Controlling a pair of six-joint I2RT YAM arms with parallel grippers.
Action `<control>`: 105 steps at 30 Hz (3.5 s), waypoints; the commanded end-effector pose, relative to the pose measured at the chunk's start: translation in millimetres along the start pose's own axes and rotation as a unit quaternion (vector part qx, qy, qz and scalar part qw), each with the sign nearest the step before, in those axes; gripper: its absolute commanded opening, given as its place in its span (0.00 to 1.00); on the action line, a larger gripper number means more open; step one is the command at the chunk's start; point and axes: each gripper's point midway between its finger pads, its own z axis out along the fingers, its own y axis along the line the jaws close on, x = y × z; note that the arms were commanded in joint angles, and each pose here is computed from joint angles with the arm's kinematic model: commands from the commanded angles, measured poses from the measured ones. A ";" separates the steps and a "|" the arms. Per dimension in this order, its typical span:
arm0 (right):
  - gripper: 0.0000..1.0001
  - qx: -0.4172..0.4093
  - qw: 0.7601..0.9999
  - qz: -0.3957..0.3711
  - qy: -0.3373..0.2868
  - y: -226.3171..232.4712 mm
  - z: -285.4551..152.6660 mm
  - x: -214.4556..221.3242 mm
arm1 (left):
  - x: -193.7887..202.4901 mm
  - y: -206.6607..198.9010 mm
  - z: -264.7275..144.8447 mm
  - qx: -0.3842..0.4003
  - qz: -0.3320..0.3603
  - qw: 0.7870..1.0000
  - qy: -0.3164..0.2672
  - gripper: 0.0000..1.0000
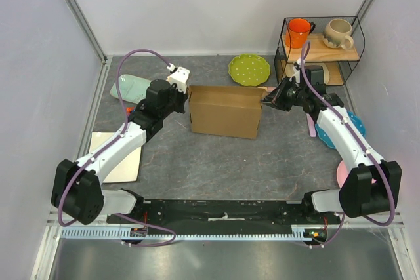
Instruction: Fold the paper box
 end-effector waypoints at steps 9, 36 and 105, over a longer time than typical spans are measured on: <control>0.00 0.044 0.995 -0.063 -0.070 -17.4 -17.5 -18.0 | 9.2 3.2 -5.2 -0.009 0.013 1.000 0.019 0.02; 0.00 0.148 0.969 -0.173 -0.099 -41.1 -22.8 -8.9 | -28.4 -30.9 -14.8 0.079 -0.063 0.995 0.024 0.02; 0.00 0.247 0.921 -0.259 -0.154 -35.3 -46.3 -38.0 | 21.0 -52.9 18.3 0.081 -0.151 0.981 0.094 0.02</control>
